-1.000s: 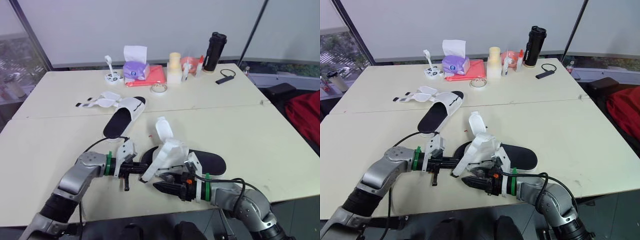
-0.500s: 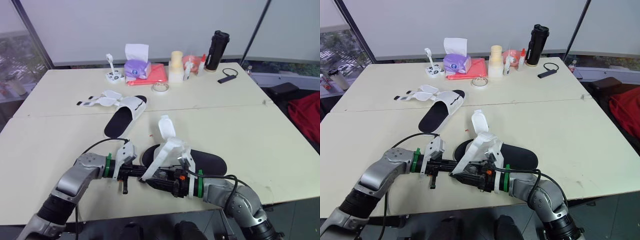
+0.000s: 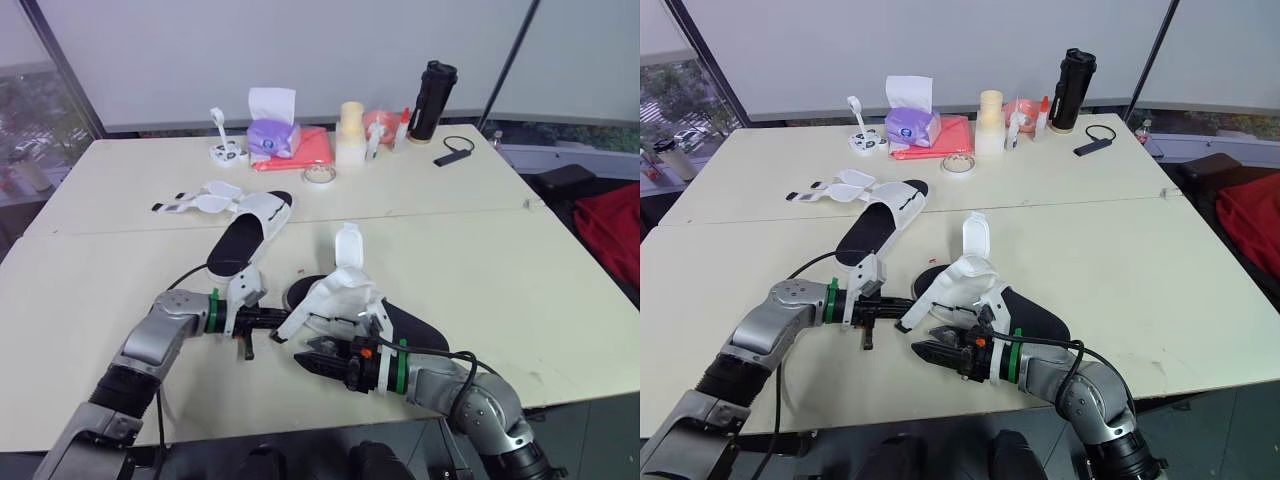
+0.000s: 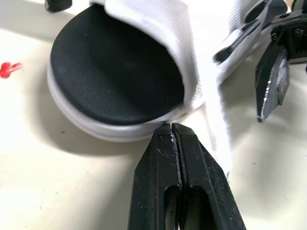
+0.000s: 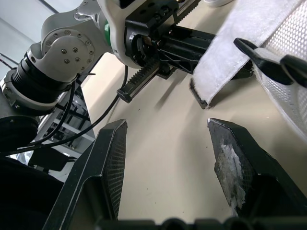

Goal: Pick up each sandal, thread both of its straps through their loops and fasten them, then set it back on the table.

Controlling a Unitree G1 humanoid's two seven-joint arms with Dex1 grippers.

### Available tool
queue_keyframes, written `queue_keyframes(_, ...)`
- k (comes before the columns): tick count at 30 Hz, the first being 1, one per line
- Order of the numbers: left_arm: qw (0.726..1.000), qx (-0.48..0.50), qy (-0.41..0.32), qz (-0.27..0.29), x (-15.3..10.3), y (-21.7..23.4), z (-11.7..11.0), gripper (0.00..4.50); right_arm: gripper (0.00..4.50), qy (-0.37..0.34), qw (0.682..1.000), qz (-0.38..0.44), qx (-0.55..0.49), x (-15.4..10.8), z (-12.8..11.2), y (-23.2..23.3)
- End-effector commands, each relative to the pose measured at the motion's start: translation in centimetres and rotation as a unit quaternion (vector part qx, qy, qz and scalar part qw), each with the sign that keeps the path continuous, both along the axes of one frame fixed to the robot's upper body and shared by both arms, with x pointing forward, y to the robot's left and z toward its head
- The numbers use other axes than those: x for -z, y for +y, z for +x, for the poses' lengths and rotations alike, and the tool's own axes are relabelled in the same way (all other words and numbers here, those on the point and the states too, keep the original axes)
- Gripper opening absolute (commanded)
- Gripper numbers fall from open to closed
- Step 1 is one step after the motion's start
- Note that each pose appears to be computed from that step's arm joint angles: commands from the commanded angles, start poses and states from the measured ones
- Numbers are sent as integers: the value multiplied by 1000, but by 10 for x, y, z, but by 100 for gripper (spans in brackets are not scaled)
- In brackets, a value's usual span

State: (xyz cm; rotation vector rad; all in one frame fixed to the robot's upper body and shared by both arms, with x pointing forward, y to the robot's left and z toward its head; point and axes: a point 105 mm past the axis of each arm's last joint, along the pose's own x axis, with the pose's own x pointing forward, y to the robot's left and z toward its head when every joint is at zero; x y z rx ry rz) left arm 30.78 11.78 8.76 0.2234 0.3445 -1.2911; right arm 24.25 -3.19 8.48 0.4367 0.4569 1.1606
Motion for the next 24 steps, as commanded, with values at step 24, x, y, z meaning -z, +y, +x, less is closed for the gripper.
queue_keyframes(24,999,9,-30,16,-34,17,36,0,278,-6,998,-46,31,8,-6,-55)
